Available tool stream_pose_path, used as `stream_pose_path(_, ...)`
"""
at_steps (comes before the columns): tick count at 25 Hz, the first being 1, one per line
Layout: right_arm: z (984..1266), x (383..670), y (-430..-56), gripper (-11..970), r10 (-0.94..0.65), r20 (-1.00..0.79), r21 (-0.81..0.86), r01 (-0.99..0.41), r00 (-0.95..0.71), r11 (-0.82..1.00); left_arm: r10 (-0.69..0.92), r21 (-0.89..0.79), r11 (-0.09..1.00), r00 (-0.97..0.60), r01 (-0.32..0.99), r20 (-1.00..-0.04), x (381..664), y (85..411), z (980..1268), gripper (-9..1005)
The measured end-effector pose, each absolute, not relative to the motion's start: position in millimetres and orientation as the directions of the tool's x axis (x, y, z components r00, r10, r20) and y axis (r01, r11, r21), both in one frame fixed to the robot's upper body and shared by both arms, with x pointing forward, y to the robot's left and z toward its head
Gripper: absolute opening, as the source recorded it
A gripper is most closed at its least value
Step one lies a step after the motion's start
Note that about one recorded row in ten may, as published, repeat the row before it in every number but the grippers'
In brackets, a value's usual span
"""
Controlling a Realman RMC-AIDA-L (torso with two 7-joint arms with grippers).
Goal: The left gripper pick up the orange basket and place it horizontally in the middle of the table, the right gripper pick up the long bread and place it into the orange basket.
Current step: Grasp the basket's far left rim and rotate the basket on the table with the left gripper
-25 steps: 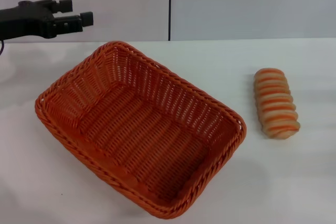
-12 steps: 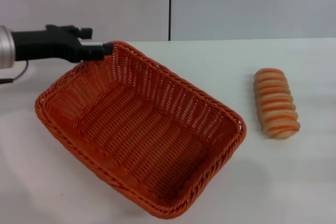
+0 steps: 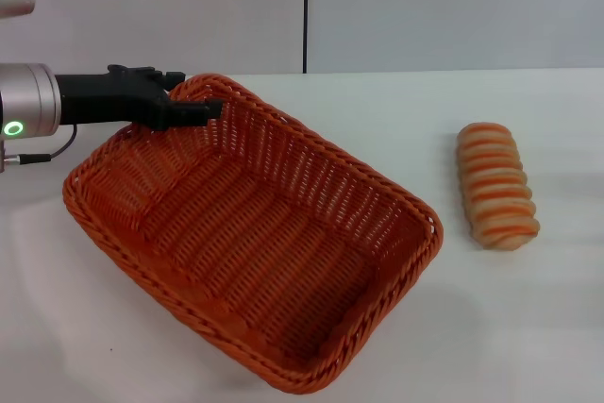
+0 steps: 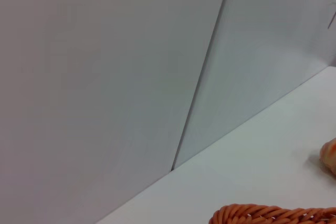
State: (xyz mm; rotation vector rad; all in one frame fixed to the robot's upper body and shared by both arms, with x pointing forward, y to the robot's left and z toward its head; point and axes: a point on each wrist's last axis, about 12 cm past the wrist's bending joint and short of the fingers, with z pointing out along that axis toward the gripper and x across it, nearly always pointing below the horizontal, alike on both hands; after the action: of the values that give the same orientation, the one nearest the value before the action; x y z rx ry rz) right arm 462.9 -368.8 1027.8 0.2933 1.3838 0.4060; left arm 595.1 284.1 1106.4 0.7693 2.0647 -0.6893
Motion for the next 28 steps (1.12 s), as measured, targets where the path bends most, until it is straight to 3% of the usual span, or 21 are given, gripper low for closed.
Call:
stream_pose_path(13, 1025.8, 462.3, -364.6, 628, 0.446, -0.888, 0.433, -0.124, 0.113, 0.893, 0.269, -0.22, 0.663, -0.501, 0.716, -0.822, 594.7, 281.2, 1104.3, 774)
stream_pose_path(18, 1025.7, 463.8, -362.6, 628, 0.45, -0.886, 0.436, -0.13, 0.109, 0.891, 0.265, -0.216, 0.668, -0.499, 0.712, -0.825, 595.2, 282.2, 1104.4, 608)
stream_pose_path(24, 1024.7, 462.0, -363.7, 628, 0.449, -0.887, 0.437, -0.122, 0.108, 0.891, 0.258, -0.215, 0.676, -0.499, 0.705, -0.827, 595.2, 284.3, 1104.2, 315)
stream_pose_path(28, 1024.3, 461.9, -364.5, 629, 0.449, -0.887, 0.438, -0.116, 0.107, 0.892, 0.261, -0.214, 0.674, -0.498, 0.707, -0.827, 595.4, 283.5, 1104.3, 225)
